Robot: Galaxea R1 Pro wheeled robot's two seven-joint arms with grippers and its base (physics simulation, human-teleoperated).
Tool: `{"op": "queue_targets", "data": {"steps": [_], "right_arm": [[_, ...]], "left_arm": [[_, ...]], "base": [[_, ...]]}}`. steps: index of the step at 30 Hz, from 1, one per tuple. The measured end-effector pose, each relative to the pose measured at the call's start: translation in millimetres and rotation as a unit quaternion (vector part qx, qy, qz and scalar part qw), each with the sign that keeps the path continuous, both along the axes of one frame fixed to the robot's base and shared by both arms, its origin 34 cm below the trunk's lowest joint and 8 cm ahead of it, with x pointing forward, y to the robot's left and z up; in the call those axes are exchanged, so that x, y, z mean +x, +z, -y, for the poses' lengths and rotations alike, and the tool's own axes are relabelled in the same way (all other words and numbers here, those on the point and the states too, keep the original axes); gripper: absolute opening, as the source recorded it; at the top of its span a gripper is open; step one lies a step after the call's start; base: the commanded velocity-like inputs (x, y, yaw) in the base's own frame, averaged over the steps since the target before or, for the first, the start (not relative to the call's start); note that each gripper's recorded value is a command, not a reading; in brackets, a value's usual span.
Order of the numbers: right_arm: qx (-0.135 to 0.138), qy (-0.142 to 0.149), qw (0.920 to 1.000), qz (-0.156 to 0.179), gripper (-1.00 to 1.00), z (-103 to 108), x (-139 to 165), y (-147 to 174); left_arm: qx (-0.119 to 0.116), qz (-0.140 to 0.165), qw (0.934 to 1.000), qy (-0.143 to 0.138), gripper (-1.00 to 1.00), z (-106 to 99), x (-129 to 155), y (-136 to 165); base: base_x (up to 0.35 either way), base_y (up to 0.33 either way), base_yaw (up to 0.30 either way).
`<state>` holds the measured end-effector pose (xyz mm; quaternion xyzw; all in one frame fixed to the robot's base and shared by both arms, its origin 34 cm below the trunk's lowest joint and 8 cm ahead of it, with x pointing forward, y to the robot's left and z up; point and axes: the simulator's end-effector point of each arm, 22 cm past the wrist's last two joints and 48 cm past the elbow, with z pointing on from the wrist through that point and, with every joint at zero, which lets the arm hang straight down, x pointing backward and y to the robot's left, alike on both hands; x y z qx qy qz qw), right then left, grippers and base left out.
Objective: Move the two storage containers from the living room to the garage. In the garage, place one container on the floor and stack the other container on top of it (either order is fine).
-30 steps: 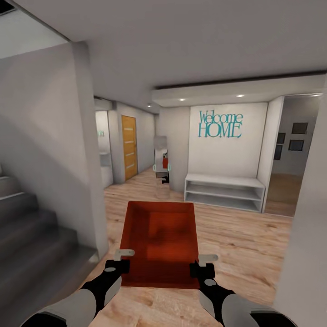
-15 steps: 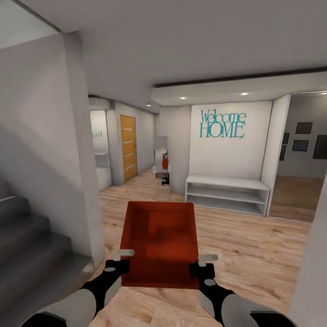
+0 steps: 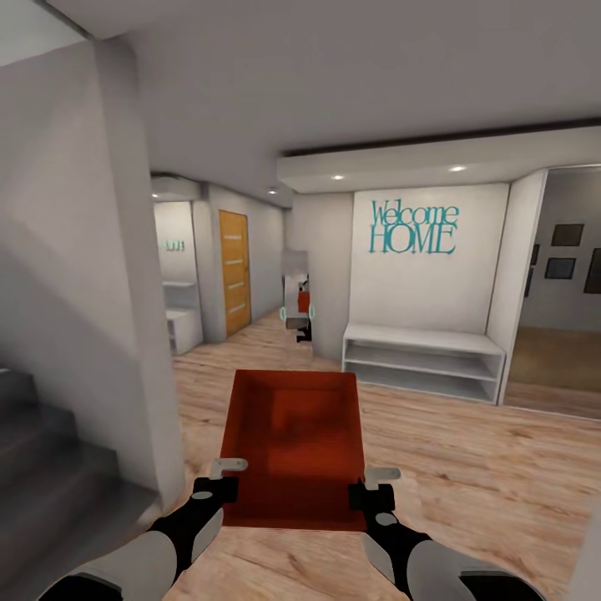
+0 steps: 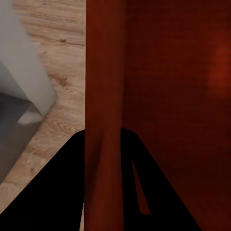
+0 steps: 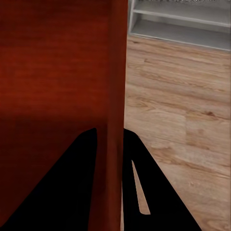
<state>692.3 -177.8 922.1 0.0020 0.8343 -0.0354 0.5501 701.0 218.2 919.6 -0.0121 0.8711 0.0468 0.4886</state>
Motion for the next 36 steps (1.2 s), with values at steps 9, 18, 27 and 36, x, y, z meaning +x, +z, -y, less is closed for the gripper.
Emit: {"op": "queue_targets", "data": {"steps": [9,18,27,36], "right_arm": [[0.000,0.000,1.0000,0.000,-1.00,-0.1,-0.1,-0.1],[0.000,0.001,1.0000,0.000,-1.00,-0.3,0.0,0.1],[0.000,0.001,1.0000,0.001,-1.00,0.2,0.1,0.1],[0.000,0.000,1.0000,0.001,-1.00,-0.2,0.1,0.1]], "left_arm": [[0.000,0.000,1.0000,0.000,-1.00,-0.1,0.0,-0.1],[-0.001,0.000,1.0000,-0.001,-1.00,-0.3,0.1,-0.1],[-0.001,0.000,1.0000,0.000,-1.00,0.2,0.0,0.0],[-0.001,0.000,1.0000,0.000,-1.00,-0.1,0.1,0.0]], "base": [[0.322,0.000,0.000],[0.322,0.000,0.000],[0.322,0.000,0.000],[0.322,0.000,0.000]]}}
